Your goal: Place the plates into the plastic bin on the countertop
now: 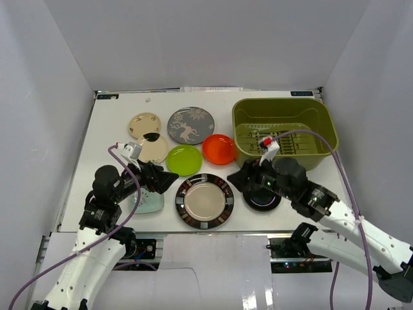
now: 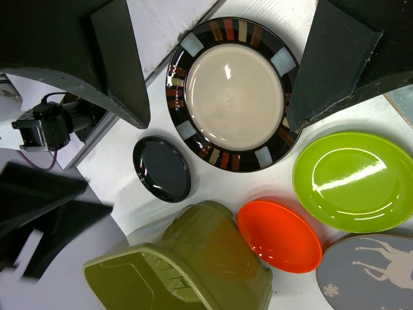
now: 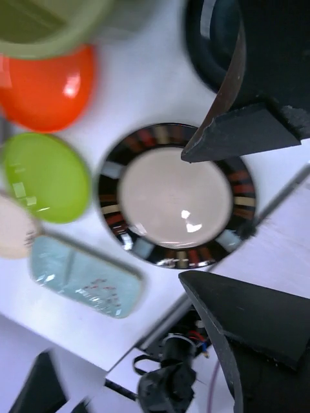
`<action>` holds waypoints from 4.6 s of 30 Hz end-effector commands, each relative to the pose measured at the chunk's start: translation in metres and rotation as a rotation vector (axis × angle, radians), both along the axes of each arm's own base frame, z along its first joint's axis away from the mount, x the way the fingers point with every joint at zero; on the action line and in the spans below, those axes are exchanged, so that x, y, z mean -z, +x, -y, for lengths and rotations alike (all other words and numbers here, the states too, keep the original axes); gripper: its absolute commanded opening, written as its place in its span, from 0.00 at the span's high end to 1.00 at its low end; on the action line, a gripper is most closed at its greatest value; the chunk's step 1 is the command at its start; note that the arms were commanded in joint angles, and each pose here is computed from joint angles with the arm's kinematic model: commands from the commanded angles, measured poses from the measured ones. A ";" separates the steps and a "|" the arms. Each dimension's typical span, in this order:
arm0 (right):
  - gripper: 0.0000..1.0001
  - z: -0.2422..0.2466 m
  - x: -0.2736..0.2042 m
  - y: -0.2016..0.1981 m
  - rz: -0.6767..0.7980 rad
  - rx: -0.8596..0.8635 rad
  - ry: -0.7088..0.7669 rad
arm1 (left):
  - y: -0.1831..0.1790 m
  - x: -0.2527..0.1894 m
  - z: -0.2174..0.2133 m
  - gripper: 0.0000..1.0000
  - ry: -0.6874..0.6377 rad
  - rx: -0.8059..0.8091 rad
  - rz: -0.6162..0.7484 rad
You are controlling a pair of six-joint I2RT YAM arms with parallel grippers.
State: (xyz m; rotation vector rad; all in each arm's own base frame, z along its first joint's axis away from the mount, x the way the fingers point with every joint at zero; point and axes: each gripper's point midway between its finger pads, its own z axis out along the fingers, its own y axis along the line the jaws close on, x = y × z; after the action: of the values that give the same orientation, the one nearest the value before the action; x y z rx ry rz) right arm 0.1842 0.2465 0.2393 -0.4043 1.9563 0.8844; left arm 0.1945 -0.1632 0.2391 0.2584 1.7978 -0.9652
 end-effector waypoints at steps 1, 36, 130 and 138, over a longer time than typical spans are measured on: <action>0.27 0.001 0.047 -0.034 -0.248 0.018 0.128 | -0.002 -0.008 0.000 0.02 0.005 0.018 0.025; 0.92 -0.011 0.215 -0.044 -0.588 0.239 0.300 | 0.024 0.031 -0.010 0.02 0.048 -0.102 -0.147; 0.07 0.191 -0.025 0.183 -0.066 0.553 0.225 | 0.349 0.222 -0.001 1.00 0.238 -0.083 -0.567; 0.08 0.138 -0.046 0.166 -0.008 0.353 0.219 | 0.364 0.145 -0.023 1.00 0.114 -0.203 -0.430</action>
State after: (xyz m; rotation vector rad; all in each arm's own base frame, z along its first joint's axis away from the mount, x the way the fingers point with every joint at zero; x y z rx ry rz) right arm 0.3575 0.0829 0.2618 0.2222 1.8907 0.7875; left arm 0.5472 -0.1670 0.0564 -0.0533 2.3186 -0.9794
